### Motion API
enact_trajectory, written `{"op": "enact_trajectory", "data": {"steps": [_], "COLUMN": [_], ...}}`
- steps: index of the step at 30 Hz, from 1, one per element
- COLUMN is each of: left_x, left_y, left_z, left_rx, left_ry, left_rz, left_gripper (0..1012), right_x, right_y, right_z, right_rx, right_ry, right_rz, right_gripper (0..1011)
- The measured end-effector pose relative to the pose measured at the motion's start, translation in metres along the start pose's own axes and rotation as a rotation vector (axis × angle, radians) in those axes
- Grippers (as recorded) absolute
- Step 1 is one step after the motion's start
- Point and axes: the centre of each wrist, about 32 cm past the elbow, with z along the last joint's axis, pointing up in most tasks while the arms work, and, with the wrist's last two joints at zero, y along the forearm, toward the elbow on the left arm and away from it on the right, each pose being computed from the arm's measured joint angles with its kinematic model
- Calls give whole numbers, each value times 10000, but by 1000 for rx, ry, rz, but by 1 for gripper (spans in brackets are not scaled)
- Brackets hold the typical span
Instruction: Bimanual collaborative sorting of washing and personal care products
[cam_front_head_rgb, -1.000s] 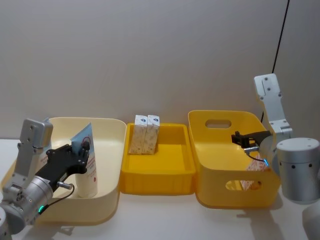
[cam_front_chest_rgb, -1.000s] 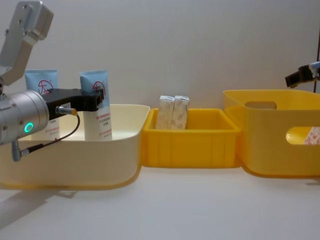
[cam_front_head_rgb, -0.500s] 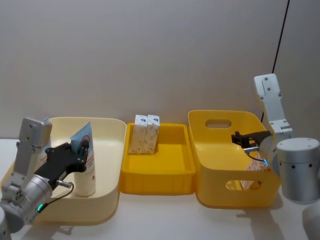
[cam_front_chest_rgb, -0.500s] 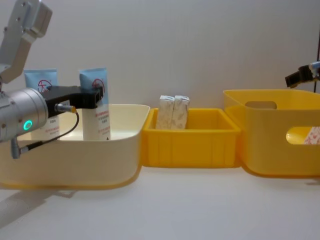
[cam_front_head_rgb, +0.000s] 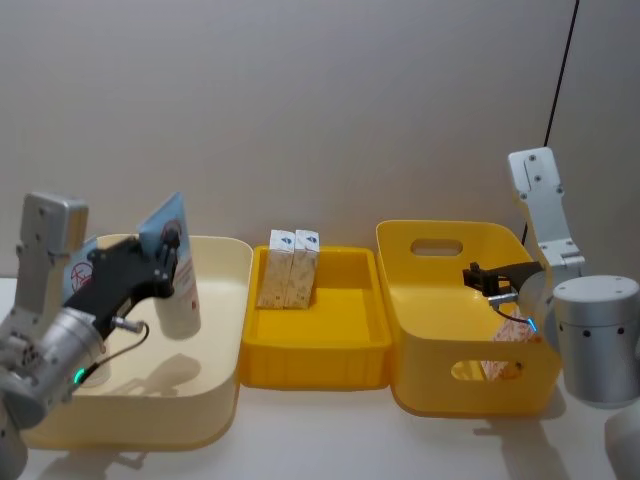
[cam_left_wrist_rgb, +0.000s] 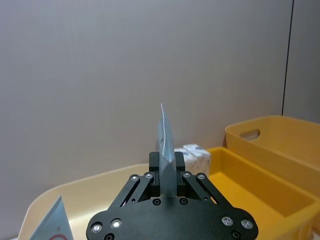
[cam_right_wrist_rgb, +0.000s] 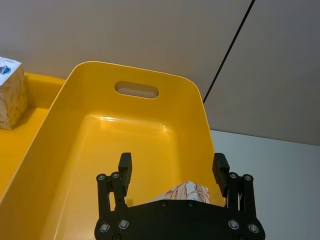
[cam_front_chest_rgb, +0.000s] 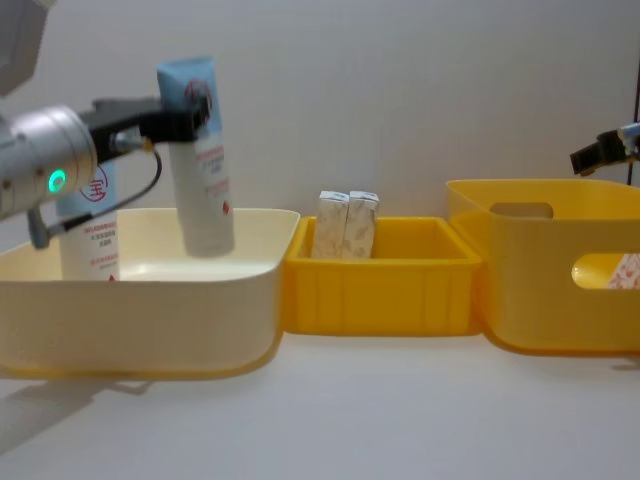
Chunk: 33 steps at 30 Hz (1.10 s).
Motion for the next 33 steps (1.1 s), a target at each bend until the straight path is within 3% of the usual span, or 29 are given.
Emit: {"op": "enact_trajectory", "data": {"steps": [8, 16, 25, 33], "left_x": [1, -1, -9, -17], "left_y": [-96, -147, -163, -168], "left_z": [265, 445, 567, 615], "left_rx": [-102, -165, -204, -219], "left_ry": [15, 17, 15, 16], "left_rz": [-25, -42, -46, -48], "left_gripper": [159, 159, 160, 160], "right_x": [-11, -84, -169, -250], "right_y": [12, 16, -30, -93], "right_z": [8, 29, 53, 82], "right_rx": [7, 59, 153, 249], "right_ry": [-21, -100, -188, -265], "right_rz": [-5, 8, 60, 128], "right_gripper": [1001, 1001, 1001, 1001]}}
